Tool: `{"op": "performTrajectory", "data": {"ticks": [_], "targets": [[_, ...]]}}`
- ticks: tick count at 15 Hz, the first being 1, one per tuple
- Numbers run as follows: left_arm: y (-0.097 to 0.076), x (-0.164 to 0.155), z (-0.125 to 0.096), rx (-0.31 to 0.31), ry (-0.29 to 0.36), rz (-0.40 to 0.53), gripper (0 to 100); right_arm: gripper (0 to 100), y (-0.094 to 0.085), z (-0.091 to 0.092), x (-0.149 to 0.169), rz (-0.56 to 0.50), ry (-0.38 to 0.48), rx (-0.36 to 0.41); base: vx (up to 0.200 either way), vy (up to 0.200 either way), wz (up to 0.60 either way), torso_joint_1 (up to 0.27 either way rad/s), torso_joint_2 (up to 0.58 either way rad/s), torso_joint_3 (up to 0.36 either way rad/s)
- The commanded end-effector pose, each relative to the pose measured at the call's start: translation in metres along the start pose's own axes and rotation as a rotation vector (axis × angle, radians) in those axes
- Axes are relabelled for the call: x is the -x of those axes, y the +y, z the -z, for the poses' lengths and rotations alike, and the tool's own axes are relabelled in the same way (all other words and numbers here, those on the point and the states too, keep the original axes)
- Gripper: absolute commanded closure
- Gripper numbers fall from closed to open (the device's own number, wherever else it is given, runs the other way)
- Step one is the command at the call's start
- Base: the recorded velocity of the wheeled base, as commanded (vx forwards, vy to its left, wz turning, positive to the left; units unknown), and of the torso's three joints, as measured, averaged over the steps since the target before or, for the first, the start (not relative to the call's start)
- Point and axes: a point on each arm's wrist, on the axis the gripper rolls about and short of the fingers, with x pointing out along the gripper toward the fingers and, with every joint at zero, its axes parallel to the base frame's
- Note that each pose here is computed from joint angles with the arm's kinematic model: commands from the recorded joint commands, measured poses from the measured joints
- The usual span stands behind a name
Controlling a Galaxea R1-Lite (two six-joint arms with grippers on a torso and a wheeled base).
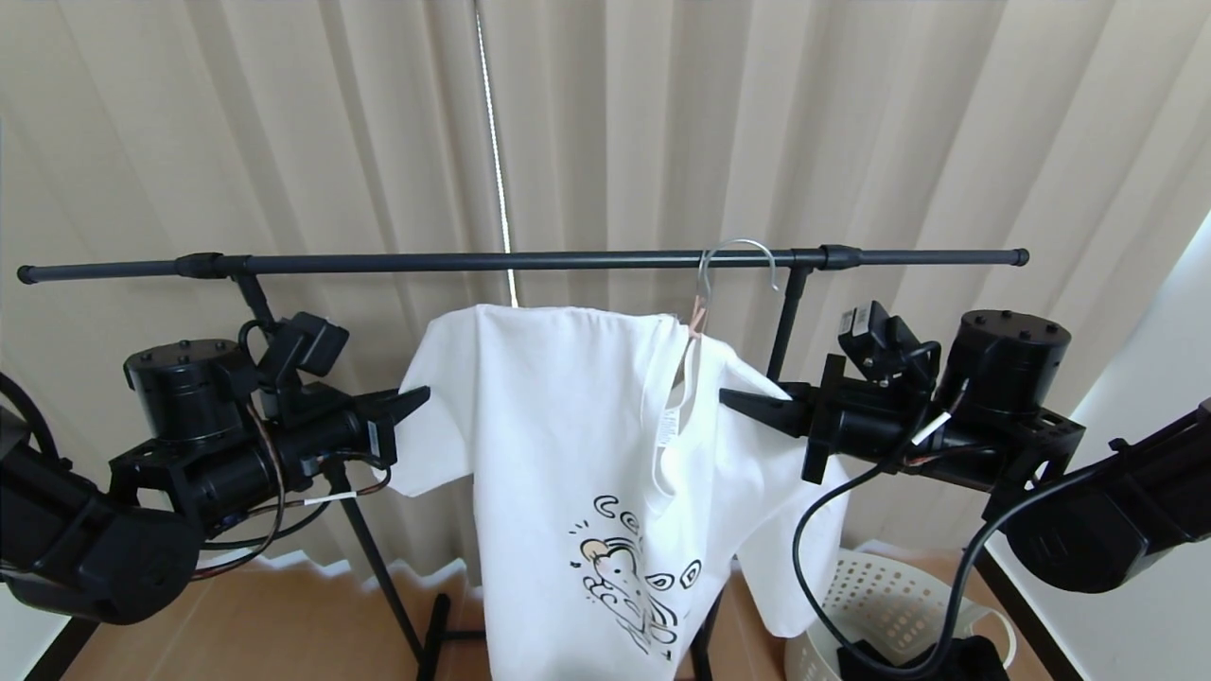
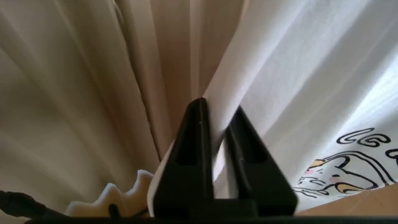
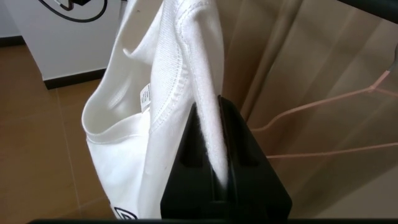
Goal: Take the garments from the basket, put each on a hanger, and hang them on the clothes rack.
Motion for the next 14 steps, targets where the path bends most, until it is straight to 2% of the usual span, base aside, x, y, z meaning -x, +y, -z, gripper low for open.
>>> {"op": "performTrajectory", "data": {"ticks": [1,6,14], "targets": [[0.004,0.000,0.000,-0.001,-0.002,-0.012,100,100,0.000,-0.001,0.000,0.000,-0.002,0.002,0.000,0.000,0.00,0.000,0.00,0.000],[0.009,0.001,-0.002,-0.006,-0.005,-0.069,100,100,-0.004,-0.001,0.001,0.010,-0.006,0.000,0.000,0.000,0.00,0.000,0.00,0.000],[0.015,0.001,-0.003,-0.006,-0.014,-0.085,100,100,-0.019,-0.005,0.011,0.032,-0.024,0.012,0.000,0.000,0.00,0.000,0.00,0.000]]}}
